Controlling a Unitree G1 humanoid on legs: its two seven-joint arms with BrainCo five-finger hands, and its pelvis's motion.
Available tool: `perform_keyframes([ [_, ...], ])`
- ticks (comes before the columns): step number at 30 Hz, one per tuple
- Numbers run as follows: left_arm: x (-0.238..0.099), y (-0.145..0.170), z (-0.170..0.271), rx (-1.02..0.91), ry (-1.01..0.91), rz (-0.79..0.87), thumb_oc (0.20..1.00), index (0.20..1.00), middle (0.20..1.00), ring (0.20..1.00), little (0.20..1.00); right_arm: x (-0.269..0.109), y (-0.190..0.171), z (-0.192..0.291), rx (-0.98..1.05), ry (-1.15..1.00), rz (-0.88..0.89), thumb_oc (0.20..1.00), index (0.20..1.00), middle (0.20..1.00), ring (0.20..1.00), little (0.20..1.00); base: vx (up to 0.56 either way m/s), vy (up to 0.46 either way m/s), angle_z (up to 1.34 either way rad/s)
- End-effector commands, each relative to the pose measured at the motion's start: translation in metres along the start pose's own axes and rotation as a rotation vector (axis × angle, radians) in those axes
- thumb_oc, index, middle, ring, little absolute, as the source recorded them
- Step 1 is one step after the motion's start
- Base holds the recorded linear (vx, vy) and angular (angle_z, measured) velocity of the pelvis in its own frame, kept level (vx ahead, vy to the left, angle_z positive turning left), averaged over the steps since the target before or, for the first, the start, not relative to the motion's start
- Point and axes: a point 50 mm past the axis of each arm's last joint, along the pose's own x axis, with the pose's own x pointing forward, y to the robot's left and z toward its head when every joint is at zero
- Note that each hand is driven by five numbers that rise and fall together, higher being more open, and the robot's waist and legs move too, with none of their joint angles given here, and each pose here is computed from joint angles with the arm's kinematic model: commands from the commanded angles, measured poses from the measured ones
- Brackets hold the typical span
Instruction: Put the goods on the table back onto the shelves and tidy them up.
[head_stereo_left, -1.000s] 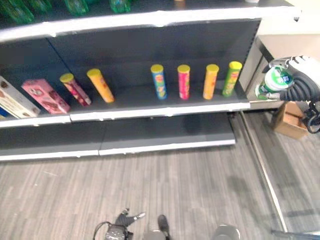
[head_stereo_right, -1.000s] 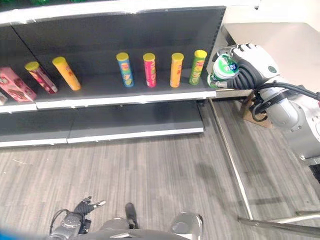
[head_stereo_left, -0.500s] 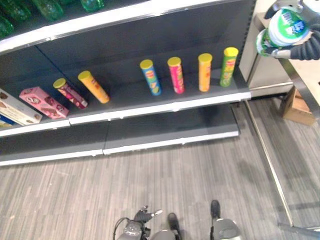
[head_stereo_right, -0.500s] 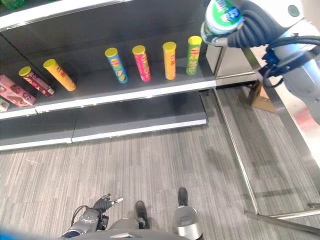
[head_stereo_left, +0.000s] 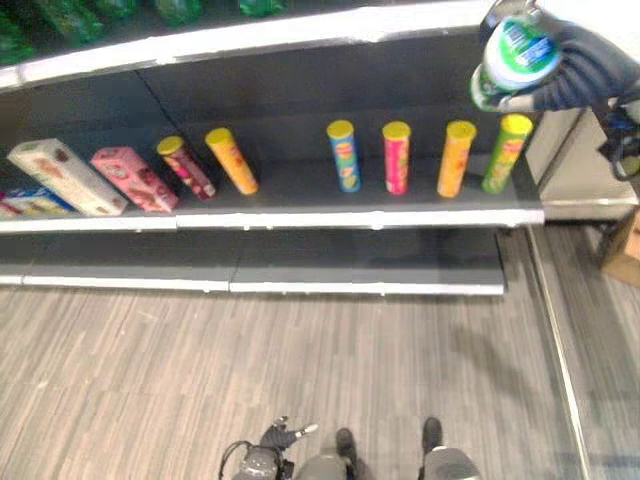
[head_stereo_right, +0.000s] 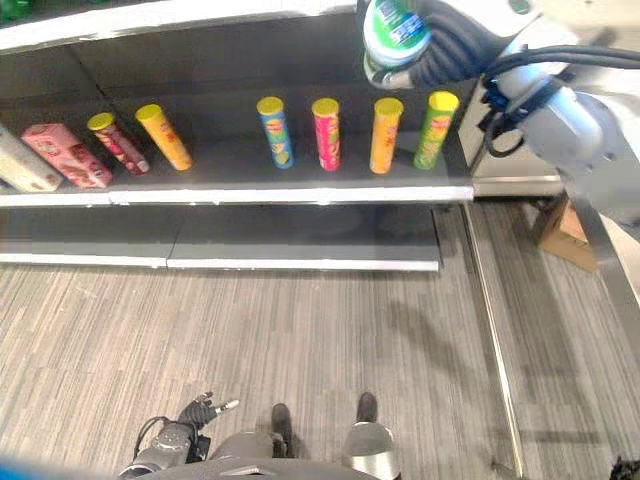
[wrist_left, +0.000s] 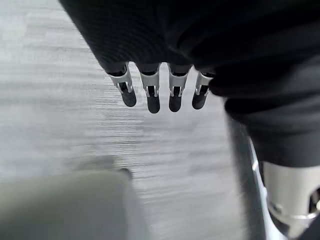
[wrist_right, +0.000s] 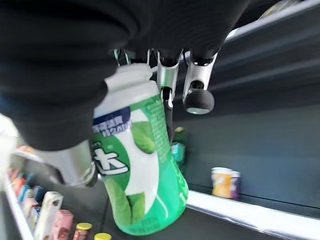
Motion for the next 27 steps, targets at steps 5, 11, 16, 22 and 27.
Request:
perform_keyframes([
  [5, -0.013, 0.024, -0.048, 0.027, 0.138, 0.046, 1.0, 1.0, 1.0, 1.0, 1.0, 0.017, -0.016, -0.017, 0.048, 0.098, -0.106, 0.2, 0.2, 0.2, 0.2, 0.2, 0.16, -0.017, -0.04],
  [11, -0.021, 0.027, -0.07, 0.075, 0.207, 0.056, 1.0, 1.0, 1.0, 1.0, 1.0, 0.033, -0.011, -0.007, 0.097, 0.065, -0.105, 0.2, 0.2, 0.2, 0.2, 0.2, 0.65, 0.194, -0.04],
  [16, -0.016, 0.03, -0.057, 0.109, 0.164, 0.063, 1.0, 1.0, 1.0, 1.0, 1.0, 0.036, -0.006, -0.006, 0.109, 0.073, -0.093, 0.2, 0.2, 0.2, 0.2, 0.2, 0.26, 0.181, -0.91],
  [22, -0.011, 0.03, -0.039, 0.128, 0.096, 0.063, 1.0, 1.0, 1.0, 1.0, 1.0, 0.04, -0.004, -0.01, 0.108, 0.097, -0.104, 0.2, 0.2, 0.2, 0.2, 0.2, 0.16, 0.181, -0.15],
  [27, -0.011, 0.036, -0.037, 0.135, 0.096, 0.074, 1.0, 1.0, 1.0, 1.0, 1.0, 0.043, -0.009, -0.013, 0.107, 0.109, -0.123, 0.2, 0.2, 0.2, 0.2, 0.2, 0.06, 0.068, -0.23],
])
